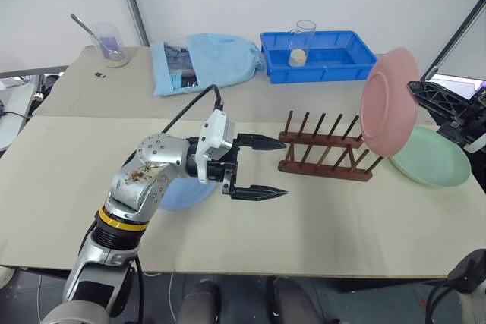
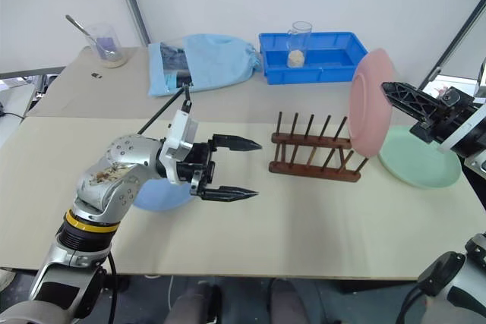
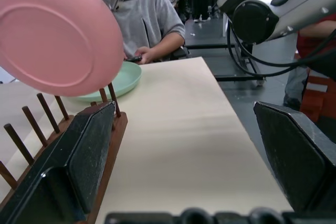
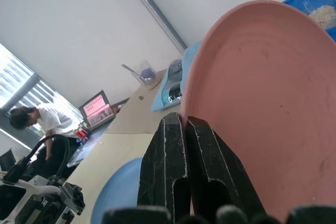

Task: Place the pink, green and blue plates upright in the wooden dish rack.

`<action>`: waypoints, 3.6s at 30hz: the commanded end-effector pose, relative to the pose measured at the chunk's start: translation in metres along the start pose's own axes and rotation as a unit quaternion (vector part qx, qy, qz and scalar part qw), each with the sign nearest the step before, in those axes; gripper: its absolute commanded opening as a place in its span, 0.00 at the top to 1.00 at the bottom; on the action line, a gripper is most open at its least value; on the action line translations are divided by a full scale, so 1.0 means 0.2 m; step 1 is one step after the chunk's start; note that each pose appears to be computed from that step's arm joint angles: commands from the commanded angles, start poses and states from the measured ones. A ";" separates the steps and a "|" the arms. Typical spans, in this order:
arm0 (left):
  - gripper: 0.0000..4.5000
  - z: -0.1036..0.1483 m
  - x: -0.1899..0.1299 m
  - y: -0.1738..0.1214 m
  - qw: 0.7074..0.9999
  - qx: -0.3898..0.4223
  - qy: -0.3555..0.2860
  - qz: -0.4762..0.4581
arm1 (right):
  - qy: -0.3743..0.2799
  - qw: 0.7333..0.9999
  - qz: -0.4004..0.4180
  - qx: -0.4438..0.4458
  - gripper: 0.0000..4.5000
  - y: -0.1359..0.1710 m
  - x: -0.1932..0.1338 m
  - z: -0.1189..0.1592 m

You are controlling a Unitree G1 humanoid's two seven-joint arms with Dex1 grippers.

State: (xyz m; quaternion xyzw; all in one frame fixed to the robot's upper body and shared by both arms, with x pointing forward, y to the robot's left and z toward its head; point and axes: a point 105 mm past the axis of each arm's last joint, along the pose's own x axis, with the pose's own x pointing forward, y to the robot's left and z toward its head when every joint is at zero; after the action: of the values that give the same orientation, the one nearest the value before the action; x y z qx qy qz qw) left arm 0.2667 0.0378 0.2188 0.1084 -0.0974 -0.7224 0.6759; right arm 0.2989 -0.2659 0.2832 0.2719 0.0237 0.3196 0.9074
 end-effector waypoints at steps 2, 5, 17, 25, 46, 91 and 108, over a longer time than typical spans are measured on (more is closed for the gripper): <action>0.00 0.07 0.00 0.01 1.000 0.021 -0.014 0.000 | -0.016 1.000 0.004 -0.003 1.00 0.01 -0.02 0.06; 0.00 0.08 0.00 0.01 1.000 0.022 -0.015 0.001 | -0.012 1.000 -0.001 0.003 1.00 -0.01 -0.01 0.05; 0.00 0.10 -0.01 0.01 1.000 0.026 -0.018 0.001 | -0.009 0.999 -0.022 0.038 0.84 -0.09 0.02 0.06; 0.00 0.10 -0.01 0.00 1.000 0.023 -0.020 -0.001 | -0.038 0.998 -0.054 0.016 0.24 -0.13 0.01 0.12; 0.00 0.05 0.05 -0.02 0.999 0.033 0.018 -0.007 | 0.327 0.785 -0.169 -0.499 0.01 -0.51 -0.33 -0.20; 0.00 0.04 -0.21 -0.01 0.992 0.033 0.074 0.096 | -0.041 0.721 -0.155 -0.674 0.99 0.00 0.24 0.42; 0.00 0.05 -0.12 -0.02 0.997 0.033 0.051 0.055 | -0.057 0.972 0.113 -0.198 0.99 0.38 0.28 -0.01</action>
State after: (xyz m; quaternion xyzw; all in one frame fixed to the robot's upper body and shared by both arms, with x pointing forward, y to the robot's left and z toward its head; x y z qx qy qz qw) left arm 0.2633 0.0648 0.2182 0.1569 -0.0733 -0.6699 0.7220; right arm 0.3147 -0.1796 0.3142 0.1047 -0.1019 0.3971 0.9061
